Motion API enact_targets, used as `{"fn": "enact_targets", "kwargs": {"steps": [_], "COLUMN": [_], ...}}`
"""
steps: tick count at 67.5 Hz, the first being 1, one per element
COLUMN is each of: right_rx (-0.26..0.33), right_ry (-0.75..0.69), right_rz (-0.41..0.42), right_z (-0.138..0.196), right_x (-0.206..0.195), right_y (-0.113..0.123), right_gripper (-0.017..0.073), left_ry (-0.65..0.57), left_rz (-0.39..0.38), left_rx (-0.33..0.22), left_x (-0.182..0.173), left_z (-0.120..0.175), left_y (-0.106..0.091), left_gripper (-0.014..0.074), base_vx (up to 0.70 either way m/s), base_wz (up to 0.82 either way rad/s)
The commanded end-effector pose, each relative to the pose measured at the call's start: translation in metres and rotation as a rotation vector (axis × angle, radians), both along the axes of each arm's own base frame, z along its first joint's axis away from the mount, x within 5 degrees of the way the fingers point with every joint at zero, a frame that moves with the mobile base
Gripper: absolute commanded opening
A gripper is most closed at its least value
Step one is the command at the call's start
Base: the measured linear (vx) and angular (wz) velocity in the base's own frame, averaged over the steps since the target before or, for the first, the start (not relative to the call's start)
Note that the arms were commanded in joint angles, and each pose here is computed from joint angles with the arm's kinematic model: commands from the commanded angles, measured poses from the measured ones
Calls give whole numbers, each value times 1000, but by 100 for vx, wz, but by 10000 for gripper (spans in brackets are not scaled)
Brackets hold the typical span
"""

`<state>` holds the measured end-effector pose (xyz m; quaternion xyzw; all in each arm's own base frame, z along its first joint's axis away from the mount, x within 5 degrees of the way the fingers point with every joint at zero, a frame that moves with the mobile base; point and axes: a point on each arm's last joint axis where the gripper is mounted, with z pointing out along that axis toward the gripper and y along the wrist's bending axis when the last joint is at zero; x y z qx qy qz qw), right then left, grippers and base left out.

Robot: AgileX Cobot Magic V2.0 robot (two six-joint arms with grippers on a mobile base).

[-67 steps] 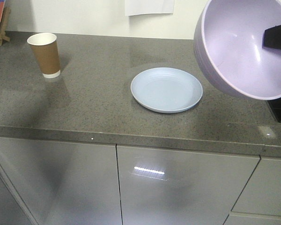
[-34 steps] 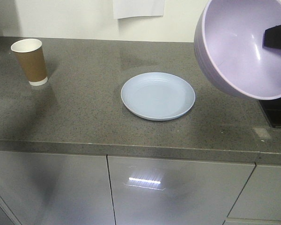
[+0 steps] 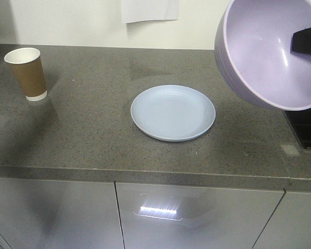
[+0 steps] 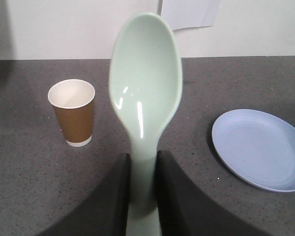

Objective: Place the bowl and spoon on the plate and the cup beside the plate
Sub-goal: 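Drive the base toward the pale blue plate on the far counter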

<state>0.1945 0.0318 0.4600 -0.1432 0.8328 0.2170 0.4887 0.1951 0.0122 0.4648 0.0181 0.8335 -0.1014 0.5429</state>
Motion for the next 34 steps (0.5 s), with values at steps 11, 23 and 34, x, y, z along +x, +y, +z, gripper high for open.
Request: {"fn": "enact_targets", "kwargs": {"steps": [11,23,34], "right_rx": [43,43,43], "right_ry": [-89,-89,-89], "right_rz": [-14,-14,-14], "right_z": [17,17,17], "right_x": [-5,-5,-5], "right_y": [1,1,1], "right_gripper": [-6,-6,-6], "left_ry": [-110,-110,-110], "left_rz": [19,19,19], "left_rx": [-24,-24,-24], "left_x": [-5,-5,-5], "left_z": [17,17,17], "left_y": [-1,-1,-1], "left_gripper": [-6,-6,-6], "base_vx": [6,6,5], "base_wz": [-2,-1,-1]}}
